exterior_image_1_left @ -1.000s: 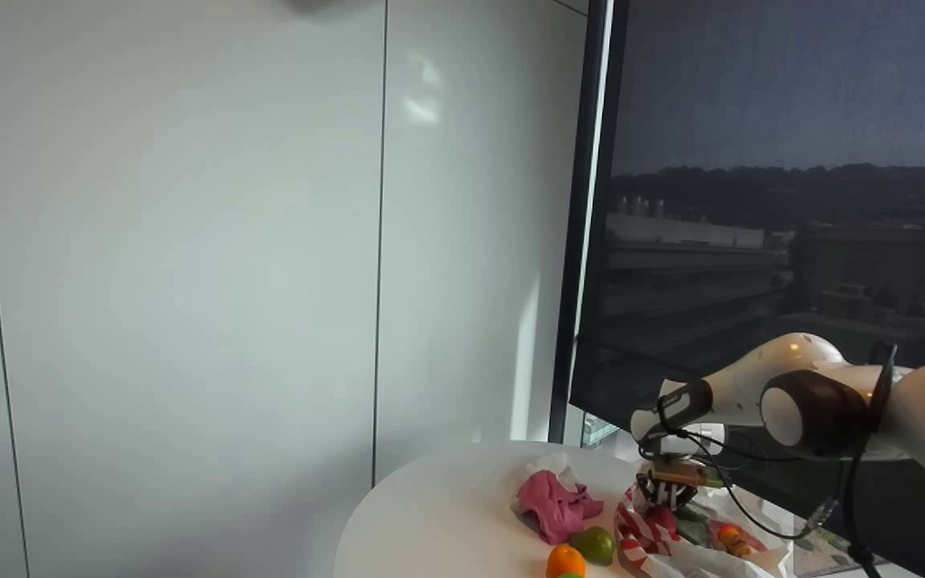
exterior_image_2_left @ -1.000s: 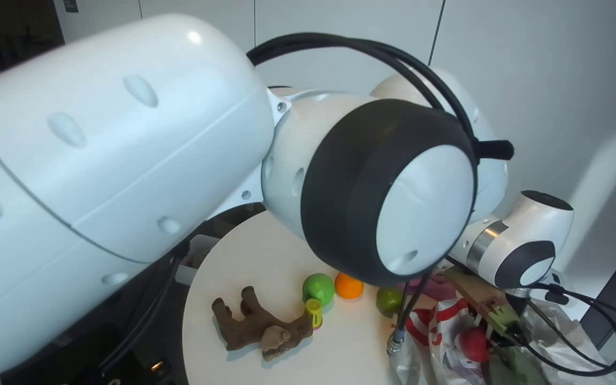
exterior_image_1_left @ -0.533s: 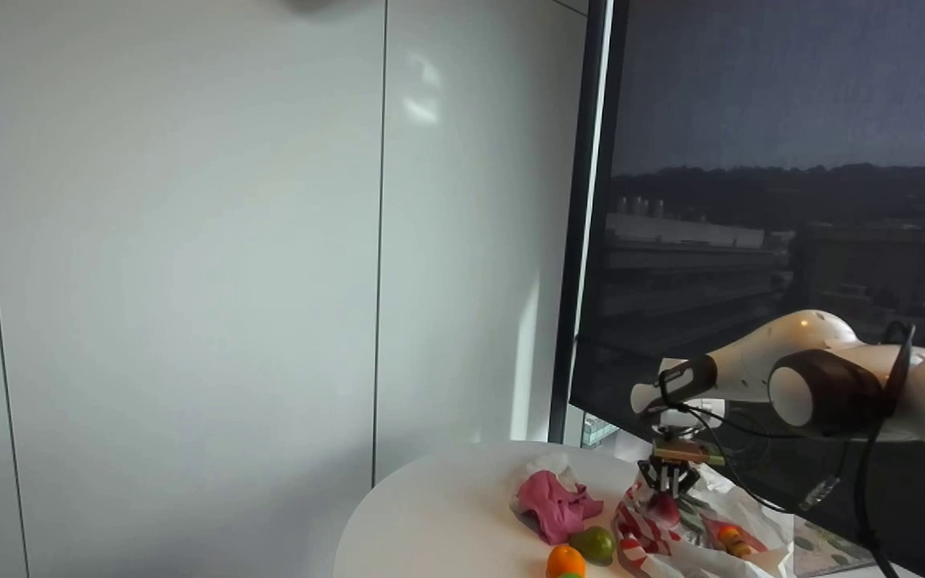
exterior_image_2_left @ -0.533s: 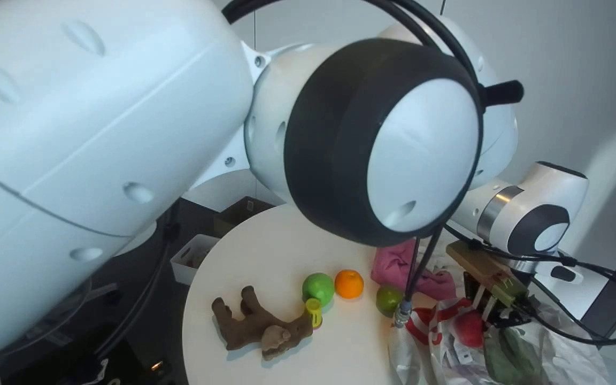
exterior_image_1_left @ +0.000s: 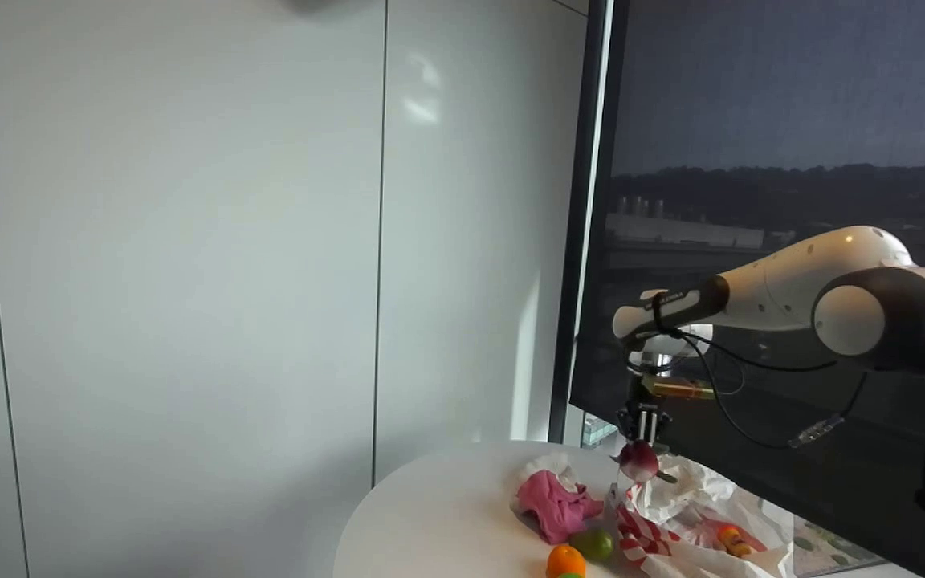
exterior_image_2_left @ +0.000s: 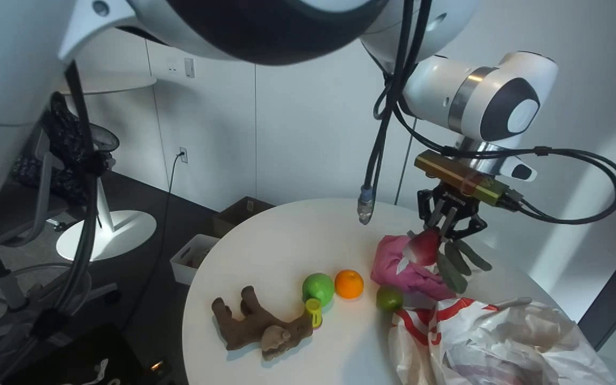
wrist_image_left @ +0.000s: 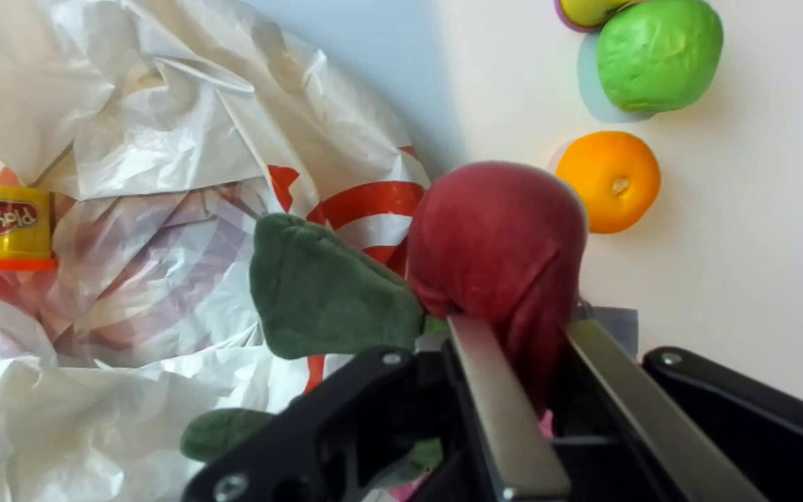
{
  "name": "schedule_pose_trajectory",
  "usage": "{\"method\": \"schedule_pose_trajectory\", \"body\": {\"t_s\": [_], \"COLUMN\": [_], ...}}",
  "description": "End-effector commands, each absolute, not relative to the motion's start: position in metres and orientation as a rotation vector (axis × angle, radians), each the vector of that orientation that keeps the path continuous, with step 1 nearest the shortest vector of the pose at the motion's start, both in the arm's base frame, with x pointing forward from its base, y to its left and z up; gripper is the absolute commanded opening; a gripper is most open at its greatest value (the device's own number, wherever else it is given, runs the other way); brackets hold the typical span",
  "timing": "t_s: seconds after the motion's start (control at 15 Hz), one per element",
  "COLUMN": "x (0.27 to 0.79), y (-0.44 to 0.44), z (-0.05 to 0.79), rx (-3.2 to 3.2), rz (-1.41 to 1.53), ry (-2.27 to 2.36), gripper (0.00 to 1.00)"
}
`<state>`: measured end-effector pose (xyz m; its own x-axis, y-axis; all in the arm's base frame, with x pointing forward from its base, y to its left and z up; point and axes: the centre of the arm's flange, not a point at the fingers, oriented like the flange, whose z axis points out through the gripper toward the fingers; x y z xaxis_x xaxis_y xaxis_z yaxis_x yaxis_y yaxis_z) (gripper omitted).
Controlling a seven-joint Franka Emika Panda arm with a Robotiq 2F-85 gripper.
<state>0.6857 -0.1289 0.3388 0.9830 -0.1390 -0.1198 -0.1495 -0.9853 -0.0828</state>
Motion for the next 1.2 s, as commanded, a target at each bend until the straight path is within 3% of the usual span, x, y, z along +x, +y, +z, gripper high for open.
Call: {"method": "schedule_pose_trajectory", "body": {"t_s": [0.0,0.67,1.13], "x": [0.618,0.472,0.46], "y": [-0.066,0.102,0.166], "z": [0.357,0.245,0.174], "rx": [-2.962,-2.767,-2.878], "rz": [0.268,0.701,0.525], "ry": [-0.046,-0.803,-1.294], "gripper": [0.2,0.19,0.18]}}
